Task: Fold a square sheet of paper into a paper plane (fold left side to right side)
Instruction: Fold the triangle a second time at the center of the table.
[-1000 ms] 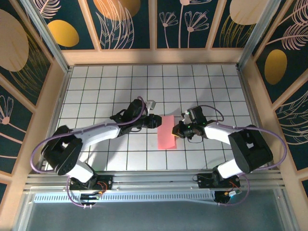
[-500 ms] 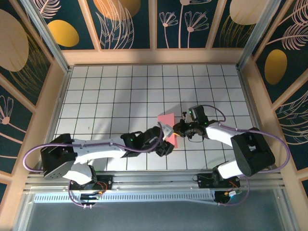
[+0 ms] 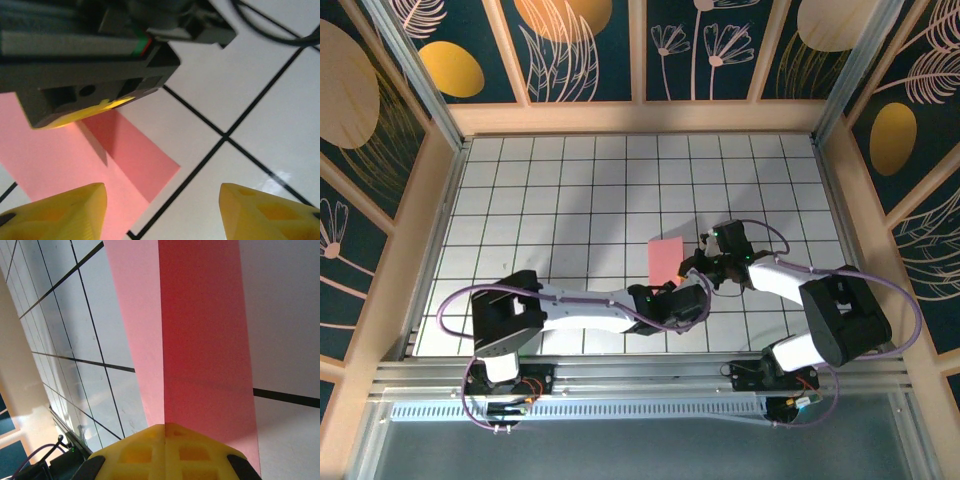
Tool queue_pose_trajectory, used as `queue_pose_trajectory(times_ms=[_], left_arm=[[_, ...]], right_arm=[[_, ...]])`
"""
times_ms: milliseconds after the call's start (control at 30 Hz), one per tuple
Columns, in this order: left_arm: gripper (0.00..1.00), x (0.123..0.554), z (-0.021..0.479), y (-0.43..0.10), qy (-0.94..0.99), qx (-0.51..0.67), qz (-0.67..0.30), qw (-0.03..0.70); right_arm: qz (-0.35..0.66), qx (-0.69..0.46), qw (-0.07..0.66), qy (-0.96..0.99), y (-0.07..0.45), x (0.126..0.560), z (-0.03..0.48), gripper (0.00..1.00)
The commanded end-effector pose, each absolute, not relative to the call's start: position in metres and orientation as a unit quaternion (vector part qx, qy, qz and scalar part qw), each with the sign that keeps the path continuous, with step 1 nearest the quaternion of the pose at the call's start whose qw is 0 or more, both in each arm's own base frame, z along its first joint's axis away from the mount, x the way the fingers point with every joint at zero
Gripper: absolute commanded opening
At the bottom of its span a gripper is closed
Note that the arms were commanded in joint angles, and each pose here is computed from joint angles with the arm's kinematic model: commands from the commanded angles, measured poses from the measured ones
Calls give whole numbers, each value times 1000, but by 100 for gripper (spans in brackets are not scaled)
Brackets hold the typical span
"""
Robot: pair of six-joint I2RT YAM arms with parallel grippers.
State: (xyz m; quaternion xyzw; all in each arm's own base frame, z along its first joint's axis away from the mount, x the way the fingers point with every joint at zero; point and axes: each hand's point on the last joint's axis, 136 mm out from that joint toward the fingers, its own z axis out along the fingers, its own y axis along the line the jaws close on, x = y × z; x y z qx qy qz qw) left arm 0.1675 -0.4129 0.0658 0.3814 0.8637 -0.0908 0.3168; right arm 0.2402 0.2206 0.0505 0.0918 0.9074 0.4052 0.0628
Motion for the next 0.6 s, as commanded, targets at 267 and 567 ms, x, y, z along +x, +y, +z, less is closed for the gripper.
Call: queue_pose_trajectory(times_ms=[267,567], left_arm=[[47,186,67,-403,853,391,-15,344],[18,184,69,-407,853,392,-31,344]], right_arm=[[414,98,66,902,219,239,53,0],[412,101,68,903,219,241,51,0]])
